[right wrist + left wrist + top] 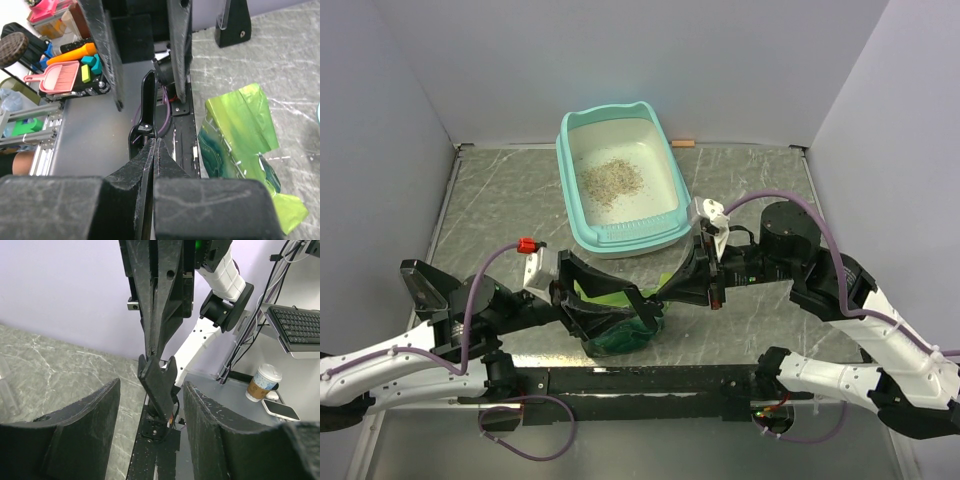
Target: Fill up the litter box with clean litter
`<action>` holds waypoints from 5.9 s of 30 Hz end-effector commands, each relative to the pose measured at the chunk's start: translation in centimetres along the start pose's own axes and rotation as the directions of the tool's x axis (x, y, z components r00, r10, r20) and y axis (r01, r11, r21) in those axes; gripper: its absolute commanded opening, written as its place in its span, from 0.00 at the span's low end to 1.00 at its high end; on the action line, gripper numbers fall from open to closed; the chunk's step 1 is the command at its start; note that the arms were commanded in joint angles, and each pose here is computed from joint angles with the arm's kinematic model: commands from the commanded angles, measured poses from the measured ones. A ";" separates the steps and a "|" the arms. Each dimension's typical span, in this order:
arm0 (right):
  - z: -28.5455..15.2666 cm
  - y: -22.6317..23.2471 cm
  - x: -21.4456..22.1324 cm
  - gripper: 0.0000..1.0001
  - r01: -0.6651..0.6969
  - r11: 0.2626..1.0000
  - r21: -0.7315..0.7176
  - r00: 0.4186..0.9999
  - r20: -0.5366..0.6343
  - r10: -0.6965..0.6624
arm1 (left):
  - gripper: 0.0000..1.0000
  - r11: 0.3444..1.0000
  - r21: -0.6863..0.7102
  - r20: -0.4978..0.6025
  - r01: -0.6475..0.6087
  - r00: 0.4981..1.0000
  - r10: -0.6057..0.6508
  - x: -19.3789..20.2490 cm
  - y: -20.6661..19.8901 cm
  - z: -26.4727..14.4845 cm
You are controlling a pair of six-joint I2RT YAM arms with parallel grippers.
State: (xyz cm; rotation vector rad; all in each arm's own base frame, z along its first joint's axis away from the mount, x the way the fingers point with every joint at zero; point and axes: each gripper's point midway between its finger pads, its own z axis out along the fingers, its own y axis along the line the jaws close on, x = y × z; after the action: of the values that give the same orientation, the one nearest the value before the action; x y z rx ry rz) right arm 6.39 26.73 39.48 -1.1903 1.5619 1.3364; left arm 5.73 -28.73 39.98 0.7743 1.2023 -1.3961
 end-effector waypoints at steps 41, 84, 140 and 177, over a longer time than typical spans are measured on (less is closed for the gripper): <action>-1.1 2.0 -1.3 0.80 0.123 0.992 -0.039 0.989 0.083 -0.120 | 0.01 1.000 0.026 0.052 -0.007 0.999 0.006 -1.7 -0.8 -0.6; 2.4 1.1 0.0 0.72 0.062 0.988 -0.138 0.997 0.048 -0.056 | 0.01 1.000 -0.005 0.065 -0.001 0.998 0.001 -2.2 -0.3 -0.5; -2.2 -11.8 7.1 0.00 0.024 0.881 0.472 0.982 -0.177 0.068 | 0.61 0.888 -0.257 -0.770 -0.381 0.636 0.049 15.3 10.4 -6.7; 2.8 -9.5 8.4 0.00 0.466 0.864 -0.191 0.875 -0.047 -0.482 | 0.01 0.921 -0.124 -0.764 -0.368 0.628 0.148 17.4 10.7 -6.8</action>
State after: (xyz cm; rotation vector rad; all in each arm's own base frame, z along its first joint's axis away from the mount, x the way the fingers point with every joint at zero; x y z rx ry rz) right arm 13.77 26.75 26.19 -1.5635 1.4091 1.0690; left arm 11.94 -25.97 18.27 1.3325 1.8409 -0.5470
